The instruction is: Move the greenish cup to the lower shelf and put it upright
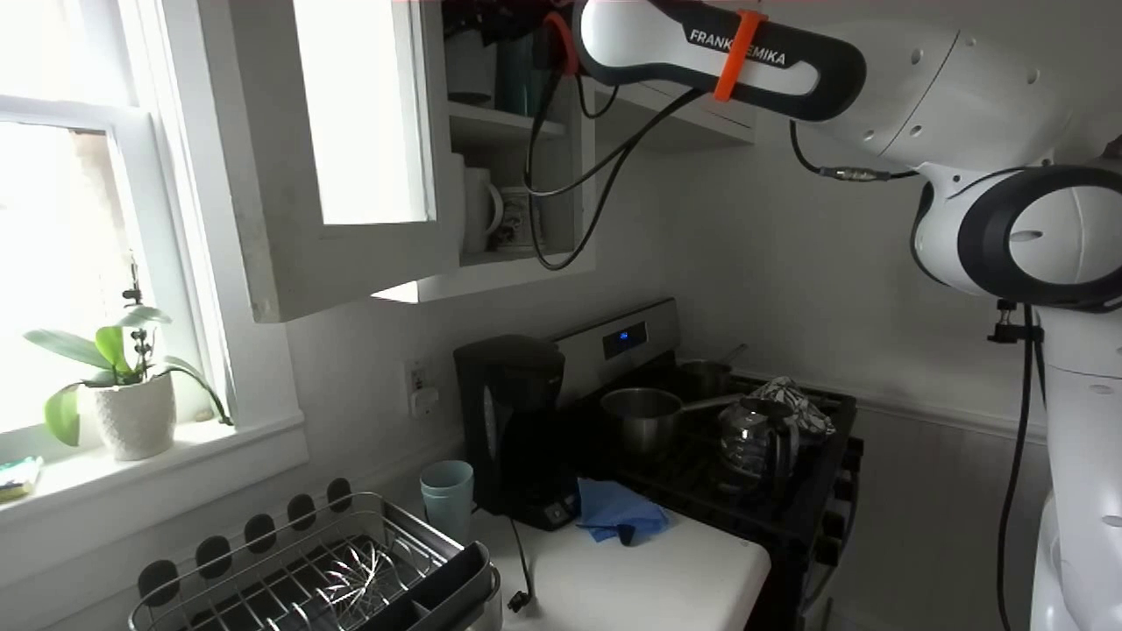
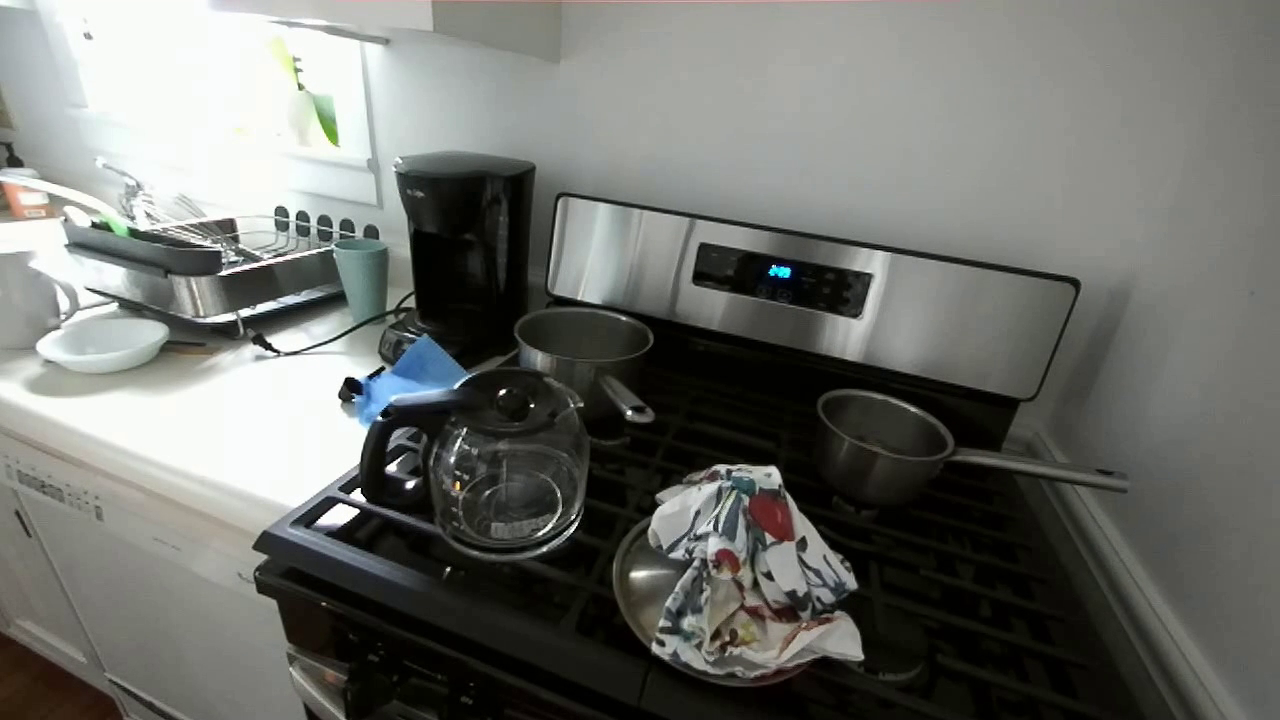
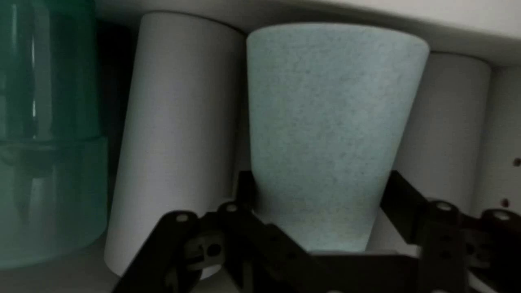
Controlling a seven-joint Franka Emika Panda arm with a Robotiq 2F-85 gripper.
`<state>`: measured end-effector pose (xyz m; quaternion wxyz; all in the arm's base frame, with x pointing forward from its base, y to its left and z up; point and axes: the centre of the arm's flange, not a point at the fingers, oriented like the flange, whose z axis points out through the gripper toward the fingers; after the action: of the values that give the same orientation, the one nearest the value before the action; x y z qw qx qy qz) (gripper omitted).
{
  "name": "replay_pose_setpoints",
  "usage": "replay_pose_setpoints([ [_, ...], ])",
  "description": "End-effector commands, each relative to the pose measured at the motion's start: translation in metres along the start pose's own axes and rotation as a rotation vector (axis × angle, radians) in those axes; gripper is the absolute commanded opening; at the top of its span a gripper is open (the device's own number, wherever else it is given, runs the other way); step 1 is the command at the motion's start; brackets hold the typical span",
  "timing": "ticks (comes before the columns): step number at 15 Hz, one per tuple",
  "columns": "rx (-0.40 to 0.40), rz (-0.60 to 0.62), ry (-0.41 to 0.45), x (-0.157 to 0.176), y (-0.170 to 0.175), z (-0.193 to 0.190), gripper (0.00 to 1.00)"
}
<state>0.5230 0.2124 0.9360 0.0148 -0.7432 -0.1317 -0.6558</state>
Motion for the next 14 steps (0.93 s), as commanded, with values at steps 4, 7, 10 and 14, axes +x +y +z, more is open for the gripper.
replay_pose_setpoints([
  [4, -0.025, -0.050, -0.057, 0.016, 0.004, -0.043, 0.53],
  [7, -0.022, -0.085, -0.134, 0.015, 0.003, -0.058, 0.53],
  [10, -0.018, -0.120, -0.184, 0.015, 0.002, -0.070, 0.53],
  [14, 0.023, -0.184, -0.274, 0.006, 0.000, -0.082, 0.53],
])
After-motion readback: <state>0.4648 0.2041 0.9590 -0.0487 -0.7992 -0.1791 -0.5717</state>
